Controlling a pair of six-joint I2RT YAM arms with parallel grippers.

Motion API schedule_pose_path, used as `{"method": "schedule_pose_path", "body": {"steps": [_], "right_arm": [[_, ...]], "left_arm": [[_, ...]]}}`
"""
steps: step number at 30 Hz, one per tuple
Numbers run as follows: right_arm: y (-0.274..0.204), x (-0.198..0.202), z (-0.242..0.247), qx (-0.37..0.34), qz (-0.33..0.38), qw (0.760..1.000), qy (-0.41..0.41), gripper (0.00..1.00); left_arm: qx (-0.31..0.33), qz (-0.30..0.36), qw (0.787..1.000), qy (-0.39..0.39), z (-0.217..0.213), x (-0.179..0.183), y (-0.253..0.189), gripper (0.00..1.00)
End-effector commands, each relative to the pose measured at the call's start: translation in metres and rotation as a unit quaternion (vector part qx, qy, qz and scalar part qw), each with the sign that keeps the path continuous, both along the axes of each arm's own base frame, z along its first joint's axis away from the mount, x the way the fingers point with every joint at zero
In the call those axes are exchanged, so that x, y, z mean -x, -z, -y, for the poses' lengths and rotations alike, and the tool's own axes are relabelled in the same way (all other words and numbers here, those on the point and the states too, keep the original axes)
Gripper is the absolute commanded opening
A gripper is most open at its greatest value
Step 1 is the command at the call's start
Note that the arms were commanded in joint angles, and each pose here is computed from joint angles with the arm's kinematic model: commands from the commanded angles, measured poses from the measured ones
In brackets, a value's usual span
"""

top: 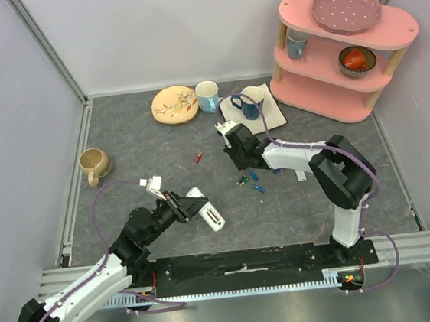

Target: Load the batteries into the remote control

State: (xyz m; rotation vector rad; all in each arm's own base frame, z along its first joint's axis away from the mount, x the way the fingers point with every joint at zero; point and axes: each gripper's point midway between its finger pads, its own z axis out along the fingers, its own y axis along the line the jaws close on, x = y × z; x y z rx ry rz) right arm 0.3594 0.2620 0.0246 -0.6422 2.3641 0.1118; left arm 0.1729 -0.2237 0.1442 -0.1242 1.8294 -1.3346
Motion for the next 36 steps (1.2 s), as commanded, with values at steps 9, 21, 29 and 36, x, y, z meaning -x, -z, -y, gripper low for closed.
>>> {"method": "schedule_pose_path", "body": {"steps": [9,21,29,36], "right_arm": [[-0.065,0.047,-0.013,0.043,0.078,0.969,-0.232,0.0],[-0.061,0.136,0.012,0.107,0.082,0.937,-0.321,0.0],[-0.021,0.146,0.017,0.116,0.033,0.941,-0.315,0.0],[-0.016,0.139,0.007,0.106,0.048,0.945,-0.307,0.0]], "left_arm": [[-0.007,0.015,1.0,0.009,-0.005,0.008,0.011,0.02],[0.005,0.022,1.0,0.016,-0.005,0.012,0.01,0.02],[0.01,0.021,0.999,0.023,-0.004,0.015,0.011,0.02],[0.009,0.019,1.0,0.021,-0.005,0.015,0.011,0.02]]}}
